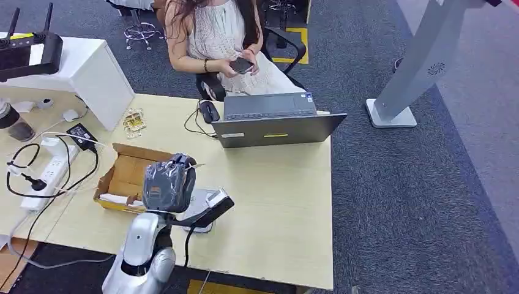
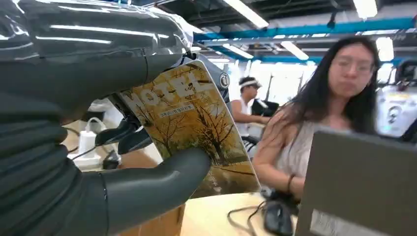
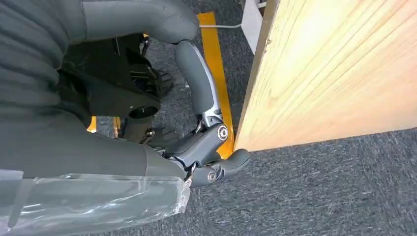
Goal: Pass the card to the sensor for recognition and then transmit it.
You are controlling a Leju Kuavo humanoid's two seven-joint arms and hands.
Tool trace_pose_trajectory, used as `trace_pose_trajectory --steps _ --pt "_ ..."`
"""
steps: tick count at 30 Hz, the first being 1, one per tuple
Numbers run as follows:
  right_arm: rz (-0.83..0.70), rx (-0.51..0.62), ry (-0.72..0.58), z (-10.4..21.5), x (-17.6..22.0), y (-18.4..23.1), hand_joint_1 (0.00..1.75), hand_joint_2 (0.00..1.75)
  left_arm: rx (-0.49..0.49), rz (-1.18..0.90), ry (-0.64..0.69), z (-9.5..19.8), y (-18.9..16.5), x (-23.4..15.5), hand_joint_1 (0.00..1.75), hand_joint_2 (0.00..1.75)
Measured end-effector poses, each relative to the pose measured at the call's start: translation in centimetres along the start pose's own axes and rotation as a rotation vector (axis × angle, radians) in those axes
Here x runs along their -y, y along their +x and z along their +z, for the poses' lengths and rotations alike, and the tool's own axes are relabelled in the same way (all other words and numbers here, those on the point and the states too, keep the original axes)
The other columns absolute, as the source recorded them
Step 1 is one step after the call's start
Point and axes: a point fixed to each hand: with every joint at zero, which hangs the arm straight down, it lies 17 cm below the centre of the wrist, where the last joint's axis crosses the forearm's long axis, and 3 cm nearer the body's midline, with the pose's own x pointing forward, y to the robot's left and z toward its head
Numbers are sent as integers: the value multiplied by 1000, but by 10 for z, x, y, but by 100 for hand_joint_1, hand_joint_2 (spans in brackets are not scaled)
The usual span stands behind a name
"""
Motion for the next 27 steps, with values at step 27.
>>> trace_pose_trajectory --steps 27 --pt "2 -27 -11 0 0 -5 0 175 -138 -69 -236 27 -8 82 175 175"
